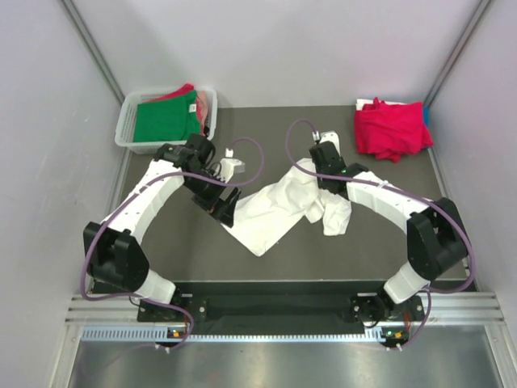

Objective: Fold and stack the t-shirts

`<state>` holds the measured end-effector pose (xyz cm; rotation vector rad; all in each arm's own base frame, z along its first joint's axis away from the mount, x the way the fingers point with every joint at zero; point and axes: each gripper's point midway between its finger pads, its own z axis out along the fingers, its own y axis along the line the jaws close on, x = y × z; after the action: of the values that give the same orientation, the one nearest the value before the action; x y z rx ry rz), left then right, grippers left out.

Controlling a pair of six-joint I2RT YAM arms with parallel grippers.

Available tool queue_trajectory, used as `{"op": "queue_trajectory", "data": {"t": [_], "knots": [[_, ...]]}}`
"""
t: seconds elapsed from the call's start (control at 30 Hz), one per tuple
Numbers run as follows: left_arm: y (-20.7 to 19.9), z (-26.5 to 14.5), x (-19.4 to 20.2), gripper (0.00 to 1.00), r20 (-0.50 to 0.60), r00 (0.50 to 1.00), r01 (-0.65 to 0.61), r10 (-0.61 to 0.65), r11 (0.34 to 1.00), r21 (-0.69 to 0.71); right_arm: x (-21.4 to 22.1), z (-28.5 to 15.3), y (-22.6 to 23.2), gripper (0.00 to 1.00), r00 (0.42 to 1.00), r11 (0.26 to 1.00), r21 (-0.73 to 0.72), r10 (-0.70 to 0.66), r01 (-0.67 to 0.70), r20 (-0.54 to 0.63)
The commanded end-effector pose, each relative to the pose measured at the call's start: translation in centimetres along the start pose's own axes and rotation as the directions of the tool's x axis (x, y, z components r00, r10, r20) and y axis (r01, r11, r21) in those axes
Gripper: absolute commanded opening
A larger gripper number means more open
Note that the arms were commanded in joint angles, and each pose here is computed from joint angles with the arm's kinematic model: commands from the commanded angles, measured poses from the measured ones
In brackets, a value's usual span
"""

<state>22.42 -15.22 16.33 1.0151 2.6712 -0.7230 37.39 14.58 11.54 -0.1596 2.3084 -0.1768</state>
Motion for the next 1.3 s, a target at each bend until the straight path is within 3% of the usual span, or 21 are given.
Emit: {"op": "queue_trajectory", "data": {"t": [0.0, 0.1, 0.2, 0.37, 0.6, 1.27], "knots": [[-0.1, 1.7, 0.7, 0.98, -0.062, 0.996, -0.073, 0.068, 0.994, -0.084, -1.6, -1.0, 0.1, 0.00, 0.996, 0.998, -0.022, 0.053, -0.051, 0.069], [0.8, 2.8, 1.5, 0.98, -0.075, 0.995, -0.068, 0.060, 0.991, -0.119, -1.7, -1.0, 0.3, 0.00, 0.996, 0.998, -0.033, 0.058, -0.056, 0.070], [4.3, 3.7, 2.1, 0.98, -0.102, 0.995, -0.044, 0.018, 0.967, -0.251, -1.7, -0.9, 0.5, 0.00, 0.996, 0.997, -0.044, 0.059, -0.056, 0.070], [7.7, 5.8, 2.0, 0.98, -0.125, 0.990, 0.027, -0.062, 0.964, -0.263, -1.9, -1.2, 0.8, 0.00, 0.995, 0.996, -0.063, 0.064, -0.060, 0.072], [7.0, 7.1, -0.9, 0.98, -0.117, 0.991, 0.040, -0.061, 0.984, -0.175, -1.7, -1.5, 0.9, 0.00, 0.994, 0.995, -0.077, 0.073, -0.068, 0.076], [8.5, 9.4, -0.7, 0.98, -0.161, 0.983, 0.070, -0.090, 0.990, -0.124, -1.5, -2.1, 0.6, 0.00, 0.993, 0.994, -0.086, 0.079, -0.071, 0.089]]}}
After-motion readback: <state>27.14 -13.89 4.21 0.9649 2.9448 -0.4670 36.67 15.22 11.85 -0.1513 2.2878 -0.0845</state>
